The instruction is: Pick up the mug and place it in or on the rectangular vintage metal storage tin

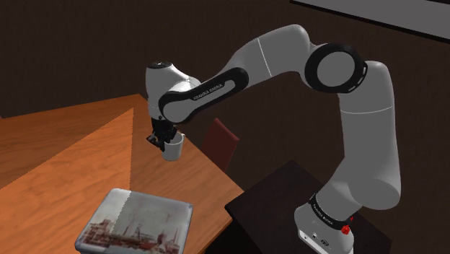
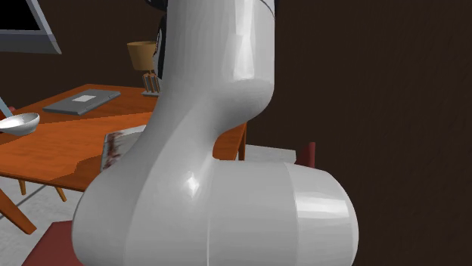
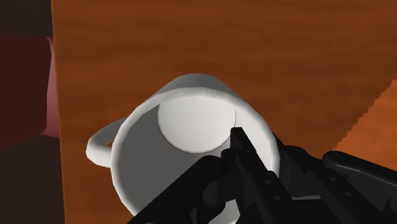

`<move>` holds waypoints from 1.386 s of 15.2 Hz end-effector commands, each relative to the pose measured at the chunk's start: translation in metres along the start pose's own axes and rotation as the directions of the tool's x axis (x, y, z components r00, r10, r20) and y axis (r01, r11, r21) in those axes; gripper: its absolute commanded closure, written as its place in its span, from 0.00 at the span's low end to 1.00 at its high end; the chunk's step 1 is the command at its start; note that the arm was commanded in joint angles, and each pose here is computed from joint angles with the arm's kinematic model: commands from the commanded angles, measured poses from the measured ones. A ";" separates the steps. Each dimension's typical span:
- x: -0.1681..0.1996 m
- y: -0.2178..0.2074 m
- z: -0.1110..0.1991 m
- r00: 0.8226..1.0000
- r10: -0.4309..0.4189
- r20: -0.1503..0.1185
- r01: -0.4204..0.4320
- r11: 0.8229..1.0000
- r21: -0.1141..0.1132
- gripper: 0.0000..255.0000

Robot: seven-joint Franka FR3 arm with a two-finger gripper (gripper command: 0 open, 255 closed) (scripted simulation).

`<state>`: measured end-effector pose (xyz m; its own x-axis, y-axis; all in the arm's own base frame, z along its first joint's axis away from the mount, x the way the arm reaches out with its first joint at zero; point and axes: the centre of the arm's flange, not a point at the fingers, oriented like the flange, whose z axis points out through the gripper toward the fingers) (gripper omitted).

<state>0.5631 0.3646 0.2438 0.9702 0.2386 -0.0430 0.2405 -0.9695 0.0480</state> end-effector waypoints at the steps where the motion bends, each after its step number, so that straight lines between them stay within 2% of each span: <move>1: -0.001 0.001 -0.011 1.000 0.000 0.000 0.000 1.000 0.000 1.00; 21: -0.005 0.006 -0.116 1.000 0.000 0.000 0.000 1.000 0.000 1.00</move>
<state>0.5623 0.3644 0.3542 0.9702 0.2385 -0.0430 0.2405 -0.9695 0.0480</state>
